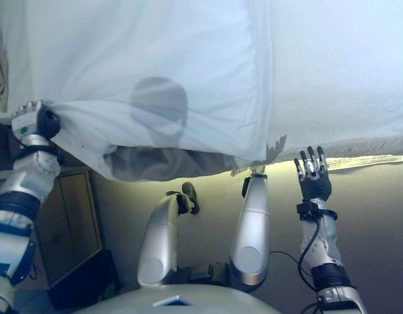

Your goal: Make the bed neatly

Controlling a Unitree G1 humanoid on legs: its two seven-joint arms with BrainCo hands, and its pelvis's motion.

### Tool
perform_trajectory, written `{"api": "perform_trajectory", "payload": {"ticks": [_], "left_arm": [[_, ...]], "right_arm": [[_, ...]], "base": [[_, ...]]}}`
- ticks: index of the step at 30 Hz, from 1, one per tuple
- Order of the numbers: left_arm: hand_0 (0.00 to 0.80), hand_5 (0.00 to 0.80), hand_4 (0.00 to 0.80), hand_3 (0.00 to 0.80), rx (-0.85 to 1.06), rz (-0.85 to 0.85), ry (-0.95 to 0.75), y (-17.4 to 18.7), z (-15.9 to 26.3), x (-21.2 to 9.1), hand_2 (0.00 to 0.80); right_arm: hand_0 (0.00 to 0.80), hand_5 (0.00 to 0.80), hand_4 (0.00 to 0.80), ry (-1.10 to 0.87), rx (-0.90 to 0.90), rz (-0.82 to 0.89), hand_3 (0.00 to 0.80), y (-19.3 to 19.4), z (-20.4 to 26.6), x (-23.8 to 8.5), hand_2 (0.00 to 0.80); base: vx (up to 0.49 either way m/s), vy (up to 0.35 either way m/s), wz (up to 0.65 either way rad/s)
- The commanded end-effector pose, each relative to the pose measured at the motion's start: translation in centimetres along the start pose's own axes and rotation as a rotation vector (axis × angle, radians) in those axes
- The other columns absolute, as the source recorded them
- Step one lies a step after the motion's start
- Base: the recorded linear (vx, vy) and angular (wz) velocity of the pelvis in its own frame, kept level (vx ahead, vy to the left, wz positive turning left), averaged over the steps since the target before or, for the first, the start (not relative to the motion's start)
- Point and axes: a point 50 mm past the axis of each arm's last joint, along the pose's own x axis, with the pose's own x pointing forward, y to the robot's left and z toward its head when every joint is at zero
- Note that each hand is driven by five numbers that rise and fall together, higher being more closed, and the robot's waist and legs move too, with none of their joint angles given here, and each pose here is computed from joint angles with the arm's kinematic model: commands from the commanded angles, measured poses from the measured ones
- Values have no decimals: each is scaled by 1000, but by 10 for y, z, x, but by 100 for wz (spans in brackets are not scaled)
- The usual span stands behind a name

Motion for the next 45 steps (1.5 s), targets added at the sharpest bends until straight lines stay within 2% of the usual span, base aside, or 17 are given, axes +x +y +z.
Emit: {"api": "perform_trajectory", "payload": {"ticks": [1,2,3,4,10,19,25,29,35,45], "left_arm": [[800,800,800,800,265,95,456,62,-123,-16,800],[800,800,800,800,246,89,450,58,-119,-15,800],[370,370,370,370,237,84,442,55,-117,-15,370],[0,0,0,0,232,74,427,52,-112,-14,0],[0,0,0,0,132,61,317,42,-94,-9,0],[0,0,0,0,-23,-124,-98,-1,-29,-19,0],[0,0,0,0,-89,-161,-193,-19,-14,-34,0],[0,0,0,0,-150,-102,-234,-24,-2,-41,0],[0,0,0,0,-299,57,-278,-8,23,-33,0],[0,0,0,0,-519,203,-433,4,103,-27,0]], "right_arm": [[0,0,0,-30,-42,-24,0,-12,11,-10,0],[0,0,0,-28,-37,-23,0,-11,9,-11,0],[0,0,0,-28,-32,-24,0,-11,7,-11,0],[0,0,0,-28,-23,-25,0,-11,6,-12,0],[0,0,0,-45,23,-30,0,-8,-2,-15,0],[0,0,0,-55,56,-31,0,3,-5,-14,0],[0,0,0,-66,73,-48,0,8,-4,-13,0],[0,0,0,-61,78,-52,0,12,-5,-14,0],[0,0,0,-58,96,-50,0,12,-9,-18,0],[0,0,0,-27,109,-16,0,33,-15,-13,0]], "base": [[0,0,0],[0,0,0],[-15,-35,0],[-22,-61,1],[-31,-105,8],[4,-74,5],[0,-52,8],[18,-24,3],[-12,-28,0],[-2,-16,0]]}}
